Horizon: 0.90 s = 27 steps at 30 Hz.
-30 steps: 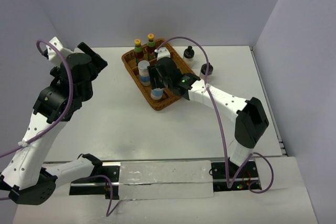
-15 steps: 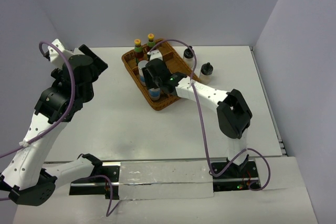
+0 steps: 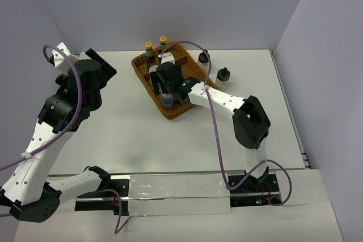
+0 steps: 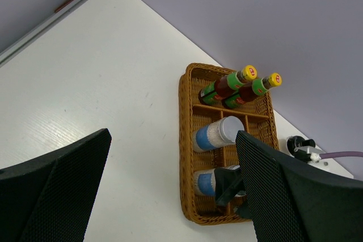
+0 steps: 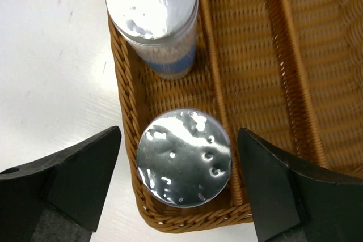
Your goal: Organize the condiment bottles
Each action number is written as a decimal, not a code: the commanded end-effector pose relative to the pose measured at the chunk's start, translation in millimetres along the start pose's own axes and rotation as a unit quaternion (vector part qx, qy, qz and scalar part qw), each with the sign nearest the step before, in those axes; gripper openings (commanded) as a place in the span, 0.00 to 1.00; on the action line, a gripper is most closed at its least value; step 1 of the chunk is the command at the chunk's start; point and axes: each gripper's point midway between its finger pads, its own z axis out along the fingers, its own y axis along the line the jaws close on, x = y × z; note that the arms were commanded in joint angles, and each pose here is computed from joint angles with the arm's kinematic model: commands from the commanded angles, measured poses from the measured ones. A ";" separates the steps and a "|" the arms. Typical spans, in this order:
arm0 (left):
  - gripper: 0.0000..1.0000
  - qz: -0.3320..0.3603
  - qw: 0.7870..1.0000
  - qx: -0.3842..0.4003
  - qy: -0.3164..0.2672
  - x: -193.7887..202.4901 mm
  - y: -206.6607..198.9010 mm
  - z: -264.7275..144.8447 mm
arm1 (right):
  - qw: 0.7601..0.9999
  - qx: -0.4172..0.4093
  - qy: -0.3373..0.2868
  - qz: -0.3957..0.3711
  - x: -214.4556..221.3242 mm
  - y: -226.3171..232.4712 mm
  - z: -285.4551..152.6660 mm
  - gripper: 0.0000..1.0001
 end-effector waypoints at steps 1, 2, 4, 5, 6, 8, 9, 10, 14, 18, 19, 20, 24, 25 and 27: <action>1.00 -0.014 1.000 0.000 -0.011 -5.9 1.6 -0.7 | 0.996 0.009 -0.087 0.034 -76.4 -1.1 -37.0 0.98; 1.00 -0.014 1.000 0.001 -0.010 -5.1 1.0 -0.2 | 0.994 0.011 -0.100 0.039 -87.8 -3.7 -45.7 0.99; 0.99 -0.014 1.000 0.002 -0.008 -3.9 -1.0 0.9 | 0.991 0.014 -0.122 0.050 -108.7 -8.7 -61.7 1.00; 1.00 -0.014 1.000 0.004 -0.007 -3.2 -2.0 1.2 | 0.989 0.015 -0.135 0.057 -121.4 -11.9 -70.0 1.00; 1.00 -0.014 1.000 0.005 -0.006 -2.7 -3.1 1.4 | 0.987 0.017 -0.144 0.062 -130.9 -16.0 -77.7 1.00; 1.00 -0.016 1.000 0.006 -0.005 -3.0 -4.6 2.0 | 0.984 0.031 -0.161 0.074 -150.1 -32.7 -95.0 1.00; 1.00 -0.017 1.000 0.008 -0.005 -3.2 -5.2 1.9 | 0.982 0.042 -0.165 0.080 -154.7 -44.6 -99.6 1.00; 1.00 -0.016 1.000 0.009 -0.004 -2.6 -5.8 2.2 | 0.980 0.061 -0.169 0.086 -158.2 -61.6 -104.1 1.00; 0.99 -0.008 1.000 0.020 -0.003 -4.5 -12.3 2.2 | 0.972 0.147 -0.153 0.105 -147.2 -142.1 -106.7 1.00; 1.00 -0.003 1.000 0.020 -0.001 -4.2 -16.4 4.3 | 0.976 0.147 -0.103 0.123 -114.6 -200.1 -97.4 1.00; 1.00 -0.004 1.000 0.020 0.000 -2.8 -16.5 4.9 | 0.976 0.150 -0.096 0.128 -104.7 -212.0 -96.5 1.00; 0.99 -0.004 1.000 0.020 0.002 -0.9 -16.2 5.6 | 0.974 0.157 -0.095 0.134 -95.0 -223.8 -96.7 1.00; 1.00 -0.004 1.000 0.019 0.008 4.5 -13.6 5.9 | 0.969 0.181 -0.084 0.147 -65.4 -253.6 -95.6 0.99; 0.99 -0.005 1.000 0.018 0.009 5.1 -12.9 6.0 | 0.968 0.185 -0.080 0.151 -61.3 -261.0 -94.3 0.99; 0.99 -0.003 1.000 0.019 0.010 5.9 -13.4 6.2 | 0.968 0.184 -0.067 0.153 -52.4 -265.8 -87.1 0.99</action>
